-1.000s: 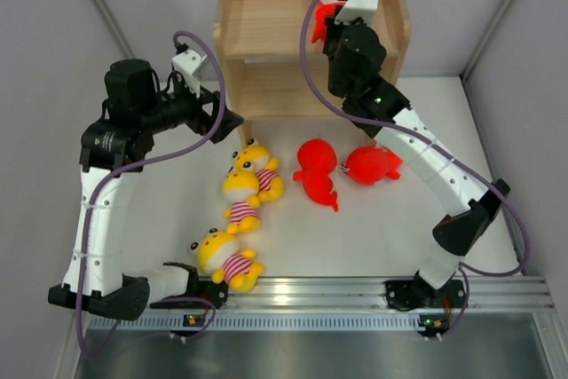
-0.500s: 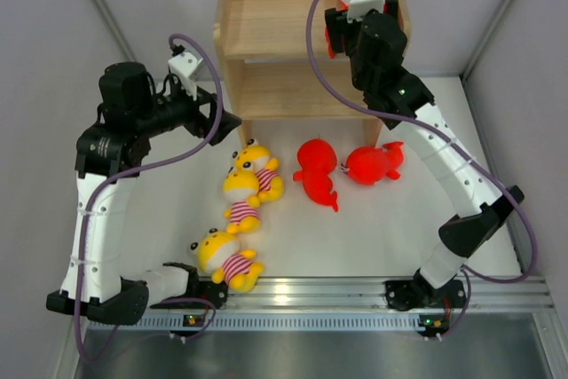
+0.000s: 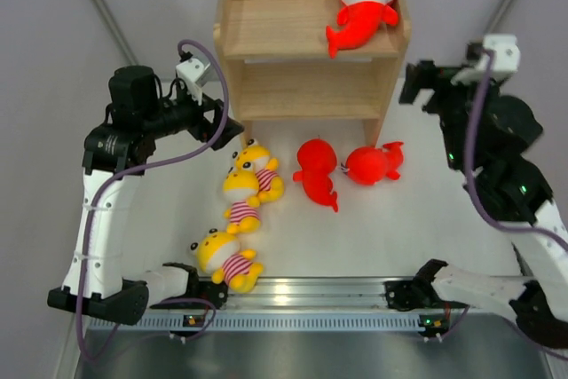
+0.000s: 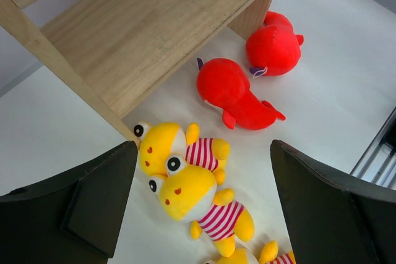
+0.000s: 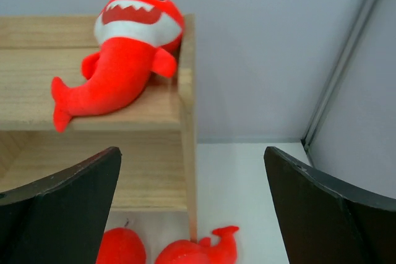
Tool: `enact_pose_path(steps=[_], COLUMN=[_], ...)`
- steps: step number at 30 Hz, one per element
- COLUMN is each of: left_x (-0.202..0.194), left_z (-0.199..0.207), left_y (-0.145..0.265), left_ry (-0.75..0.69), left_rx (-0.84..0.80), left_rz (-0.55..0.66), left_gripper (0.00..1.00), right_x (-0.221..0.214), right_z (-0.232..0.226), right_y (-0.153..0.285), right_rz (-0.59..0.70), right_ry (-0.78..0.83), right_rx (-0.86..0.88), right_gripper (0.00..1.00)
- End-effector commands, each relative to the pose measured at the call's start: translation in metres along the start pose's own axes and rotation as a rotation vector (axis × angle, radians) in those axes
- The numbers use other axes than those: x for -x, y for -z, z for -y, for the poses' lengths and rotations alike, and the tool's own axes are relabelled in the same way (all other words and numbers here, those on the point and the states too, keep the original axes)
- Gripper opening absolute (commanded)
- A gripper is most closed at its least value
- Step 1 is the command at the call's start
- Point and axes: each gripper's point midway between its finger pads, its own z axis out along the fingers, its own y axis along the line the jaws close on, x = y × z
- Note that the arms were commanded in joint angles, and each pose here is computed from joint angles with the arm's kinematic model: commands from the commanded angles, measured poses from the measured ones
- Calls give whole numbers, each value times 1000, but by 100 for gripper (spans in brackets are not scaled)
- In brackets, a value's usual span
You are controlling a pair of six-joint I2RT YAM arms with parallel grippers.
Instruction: Place and organize the stuffed toys onto the shelf
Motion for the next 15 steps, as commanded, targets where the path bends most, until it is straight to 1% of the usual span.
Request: enact_pose_path(steps=[1,3,4,6,7,8,10,11,12,13,14,15], left_x=[2,1,0,-2,-2,-4,-7,-6,-6,-8,-9,-9], left_z=[8,11,12,14,16,16,16,16,15,15,16,17], left_y=[3,4,3,2,1,1,-1,0,0,-1,1,2], left_ry=[-25,-25,-24,-21,-19,-17,-14,-17,-20,-18,-23,-24], left_rx=[-42,-53,-61,-76,-90,-92,-97,-93,-90,-93,-91,-92], left_rz=[21,19,20,17,17,15,8,10,9,6,7,8], left_gripper=[94,94,94,94,93,93,93,93,93,93,93,93], right_x=[-53,-87,-124,-162,-200,-216,-264,-276,-284,-307,-319,-338], right_z=[38,40,40,30,22,14,-10,-17,-33,-43,-43,-53], right_y=[43,53,59,64,65,63,58,55,52,49,44,39], right_rz=[-29,-54,-97,-165,-234,-261,-360,-385,-402,-460,-488,-535], right_ry=[-161,-195,-171,-166,-112,-97,-23,-6,-9,21,13,10], right_rx=[-97,-102,-106,-74,-58,-37,33,52,115,142,143,187], right_gripper=[99,98,97,96,96,97,99,99,99,99,99,99])
